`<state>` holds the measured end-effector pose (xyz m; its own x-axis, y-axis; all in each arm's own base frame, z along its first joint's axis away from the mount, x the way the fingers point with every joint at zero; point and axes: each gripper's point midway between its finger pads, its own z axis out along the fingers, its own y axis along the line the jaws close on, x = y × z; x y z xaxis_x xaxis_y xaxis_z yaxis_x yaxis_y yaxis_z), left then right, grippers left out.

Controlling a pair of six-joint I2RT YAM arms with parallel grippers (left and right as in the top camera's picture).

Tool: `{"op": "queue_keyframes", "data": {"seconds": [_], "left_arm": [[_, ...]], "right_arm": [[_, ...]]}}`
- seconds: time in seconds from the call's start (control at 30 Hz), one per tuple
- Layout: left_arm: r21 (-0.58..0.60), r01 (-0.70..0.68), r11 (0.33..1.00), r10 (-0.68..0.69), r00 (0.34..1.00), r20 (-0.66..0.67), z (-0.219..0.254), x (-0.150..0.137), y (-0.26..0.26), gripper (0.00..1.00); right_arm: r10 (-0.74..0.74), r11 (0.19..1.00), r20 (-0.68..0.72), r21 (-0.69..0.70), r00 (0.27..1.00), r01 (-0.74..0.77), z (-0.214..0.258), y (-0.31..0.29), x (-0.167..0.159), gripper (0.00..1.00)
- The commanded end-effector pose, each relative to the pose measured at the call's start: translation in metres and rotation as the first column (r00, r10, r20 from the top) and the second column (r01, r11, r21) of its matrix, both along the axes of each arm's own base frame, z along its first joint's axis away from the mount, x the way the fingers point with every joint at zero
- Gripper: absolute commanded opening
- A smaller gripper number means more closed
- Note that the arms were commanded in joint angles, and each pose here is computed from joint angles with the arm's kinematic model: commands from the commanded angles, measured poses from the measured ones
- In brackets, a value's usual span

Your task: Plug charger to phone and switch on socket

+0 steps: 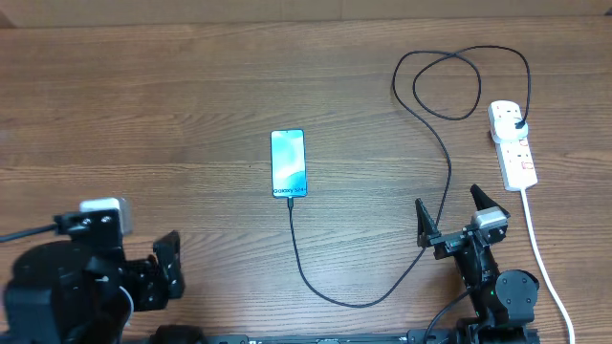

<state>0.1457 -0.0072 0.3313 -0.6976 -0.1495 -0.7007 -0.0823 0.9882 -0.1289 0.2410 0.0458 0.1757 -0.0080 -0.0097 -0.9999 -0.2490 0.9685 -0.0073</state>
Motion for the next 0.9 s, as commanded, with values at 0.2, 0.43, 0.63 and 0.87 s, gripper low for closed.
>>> {"op": "queue_keyframes", "data": {"seconds": [0.2, 0.43, 0.63, 0.87], "left_arm": [[0.036, -0.039, 0.999, 0.032, 0.983, 0.179, -0.015, 0.019, 0.009, 1.00], [-0.005, -0.062, 0.998, 0.058, 0.881, 0.469, -0.016, 0.060, 0.010, 1.00], [-0.013, -0.077, 0.997, 0.072, 0.839, 0.540, -0.043, 0.068, 0.012, 1.00], [-0.028, -0.066, 0.997, 0.069, 0.766, 0.639, -0.063, 0.078, 0.011, 1.00]], "right_arm": [[-0.002, 1.000, 0.004, -0.007, 1.000, 0.002, -0.002, 0.000, 0.000, 1.00], [-0.002, 1.000, 0.004, -0.007, 1.000, 0.002, -0.002, 0.000, 0.000, 1.00], [-0.002, 1.000, 0.004, -0.007, 1.000, 0.002, -0.002, 0.000, 0.000, 1.00], [-0.002, 1.000, 0.004, -0.007, 1.000, 0.002, -0.002, 0.000, 0.000, 1.00]]}}
